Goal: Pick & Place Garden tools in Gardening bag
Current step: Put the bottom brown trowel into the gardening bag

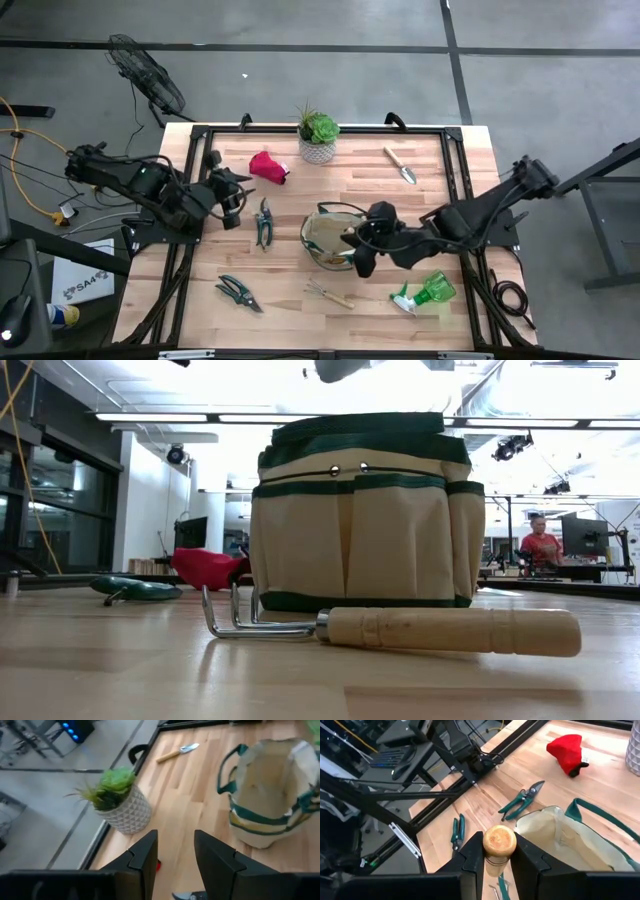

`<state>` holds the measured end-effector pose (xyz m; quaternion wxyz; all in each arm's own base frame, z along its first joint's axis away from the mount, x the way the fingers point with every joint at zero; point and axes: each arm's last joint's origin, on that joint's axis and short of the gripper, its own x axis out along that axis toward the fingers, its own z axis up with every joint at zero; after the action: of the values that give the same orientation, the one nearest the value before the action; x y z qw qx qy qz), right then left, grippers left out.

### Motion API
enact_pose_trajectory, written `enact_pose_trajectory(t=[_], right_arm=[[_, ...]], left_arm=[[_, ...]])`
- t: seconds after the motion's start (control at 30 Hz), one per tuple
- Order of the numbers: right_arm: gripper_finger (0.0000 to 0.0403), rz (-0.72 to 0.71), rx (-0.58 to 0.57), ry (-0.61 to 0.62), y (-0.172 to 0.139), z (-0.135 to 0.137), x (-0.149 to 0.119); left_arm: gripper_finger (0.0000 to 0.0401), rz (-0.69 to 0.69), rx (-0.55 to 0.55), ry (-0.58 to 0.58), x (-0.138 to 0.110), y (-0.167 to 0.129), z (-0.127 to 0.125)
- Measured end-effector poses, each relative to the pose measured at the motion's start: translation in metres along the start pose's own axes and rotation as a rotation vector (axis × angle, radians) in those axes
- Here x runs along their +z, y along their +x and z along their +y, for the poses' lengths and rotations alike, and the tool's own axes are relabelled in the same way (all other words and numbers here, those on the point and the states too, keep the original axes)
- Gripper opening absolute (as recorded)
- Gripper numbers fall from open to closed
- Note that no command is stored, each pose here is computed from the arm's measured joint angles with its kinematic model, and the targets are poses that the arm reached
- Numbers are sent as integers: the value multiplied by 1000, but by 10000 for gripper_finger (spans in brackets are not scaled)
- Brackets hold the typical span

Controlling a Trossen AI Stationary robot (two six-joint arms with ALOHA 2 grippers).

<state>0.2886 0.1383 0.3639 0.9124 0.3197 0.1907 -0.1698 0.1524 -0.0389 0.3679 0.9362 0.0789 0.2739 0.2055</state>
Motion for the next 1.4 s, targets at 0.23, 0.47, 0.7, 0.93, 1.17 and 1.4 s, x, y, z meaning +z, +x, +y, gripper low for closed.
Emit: enact_pose_trajectory(t=[0.23, 0.47, 0.7, 0.93, 1.17, 1.4], right_arm=[[60, -20, -8, -27, -5, 10, 10], [60, 62, -105, -71, -15, 16, 25], [60, 165, -182, -148, 11, 24, 6], [60, 163, -225, -162, 27, 24, -5], [60, 171, -255, -179, 28, 21, -6], [60, 193, -292, -209, 30, 15, -10]], left_arm=[[124, -95, -123, -135, -34, 7, -2], [124, -186, -187, -276, -54, 9, 0], [124, -201, -188, -288, -55, 7, 2], [124, -198, -184, -276, -55, 8, 2], [124, -195, -182, -271, -56, 8, 2], [124, -182, -179, -260, -57, 8, 2]])
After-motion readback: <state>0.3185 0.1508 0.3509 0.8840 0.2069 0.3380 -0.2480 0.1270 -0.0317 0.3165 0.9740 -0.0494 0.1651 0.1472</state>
